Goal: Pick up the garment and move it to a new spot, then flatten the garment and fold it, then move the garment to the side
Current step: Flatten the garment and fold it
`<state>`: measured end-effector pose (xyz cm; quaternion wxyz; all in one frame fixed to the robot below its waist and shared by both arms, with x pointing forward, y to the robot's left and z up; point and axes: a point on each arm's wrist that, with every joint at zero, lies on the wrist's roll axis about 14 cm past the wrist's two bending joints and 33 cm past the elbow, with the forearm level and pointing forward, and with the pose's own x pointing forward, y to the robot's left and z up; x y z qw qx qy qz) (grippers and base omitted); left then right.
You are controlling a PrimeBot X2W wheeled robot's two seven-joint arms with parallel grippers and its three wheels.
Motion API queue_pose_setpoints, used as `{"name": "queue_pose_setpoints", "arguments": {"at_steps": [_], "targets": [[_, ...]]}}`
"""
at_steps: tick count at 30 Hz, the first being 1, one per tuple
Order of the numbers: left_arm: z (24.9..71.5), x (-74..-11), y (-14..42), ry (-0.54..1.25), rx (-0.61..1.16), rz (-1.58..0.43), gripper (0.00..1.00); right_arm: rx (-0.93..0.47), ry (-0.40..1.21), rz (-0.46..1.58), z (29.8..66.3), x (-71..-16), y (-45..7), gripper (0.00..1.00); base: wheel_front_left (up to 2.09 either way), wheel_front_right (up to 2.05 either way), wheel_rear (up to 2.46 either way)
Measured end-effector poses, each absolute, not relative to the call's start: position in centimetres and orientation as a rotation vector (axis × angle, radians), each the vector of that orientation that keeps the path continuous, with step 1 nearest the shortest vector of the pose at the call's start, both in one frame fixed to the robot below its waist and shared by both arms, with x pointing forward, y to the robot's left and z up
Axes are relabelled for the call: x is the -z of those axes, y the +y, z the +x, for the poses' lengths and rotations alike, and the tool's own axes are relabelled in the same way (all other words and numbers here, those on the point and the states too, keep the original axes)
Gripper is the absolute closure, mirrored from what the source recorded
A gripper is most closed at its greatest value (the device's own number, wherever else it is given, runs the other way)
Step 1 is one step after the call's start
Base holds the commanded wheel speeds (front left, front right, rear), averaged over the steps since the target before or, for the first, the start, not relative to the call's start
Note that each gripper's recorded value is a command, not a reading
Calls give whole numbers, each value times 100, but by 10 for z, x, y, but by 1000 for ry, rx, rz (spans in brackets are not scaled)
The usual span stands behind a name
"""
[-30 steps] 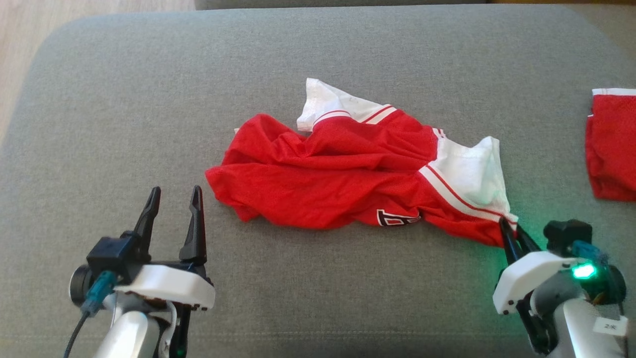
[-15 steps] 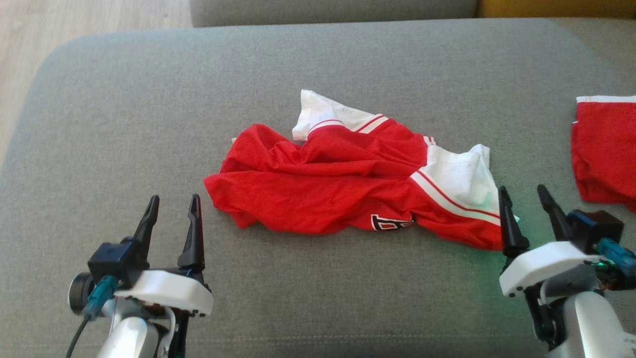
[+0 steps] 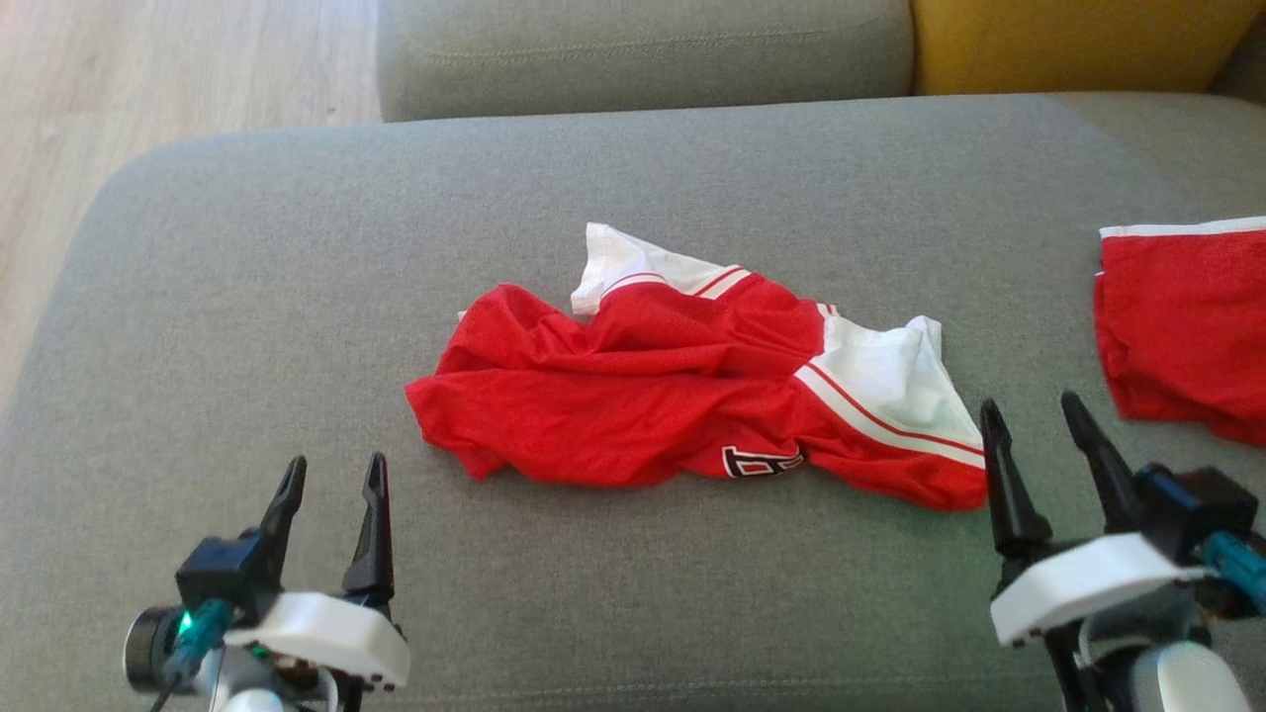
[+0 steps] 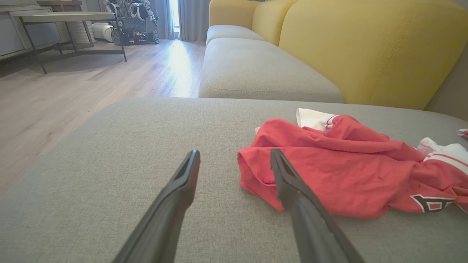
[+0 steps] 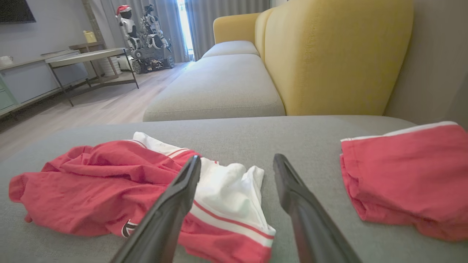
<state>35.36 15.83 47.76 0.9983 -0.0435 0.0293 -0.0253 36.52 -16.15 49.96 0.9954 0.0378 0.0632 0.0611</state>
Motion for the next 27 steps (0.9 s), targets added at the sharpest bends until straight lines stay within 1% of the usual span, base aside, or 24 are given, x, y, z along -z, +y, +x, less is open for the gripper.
{"name": "queue_pose_setpoints", "arguments": {"at_steps": [4, 15, 19, 22, 23, 24, 27], "targets": [[349, -474, 159, 76, 48, -83, 0, -116, 139, 85, 357, -497, -163, 0, 0, 0, 0], [349, -474, 158, 82, 56, -79, 0, -124, 145, 84, 360, -498, -161, 0, 0, 0, 0], [350, -466, 156, 129, 67, -106, 0, -127, 151, 84, 361, -496, -160, 0, 0, 0, 0], [365, -468, 152, 147, 93, -119, 0, -135, 162, 91, 365, -492, -157, 0, 0, 0, 0], [373, -470, 151, 147, 102, -122, 0, -137, 166, 91, 366, -491, -156, 0, 0, 0, 0], [392, -478, 148, 141, 118, -135, 0, -143, 171, 92, 370, -489, -154, 0, 0, 0, 0], [410, -480, 146, 157, 130, -146, 0, -149, 174, 93, 375, -488, -152, 0, 0, 0, 0]]}}
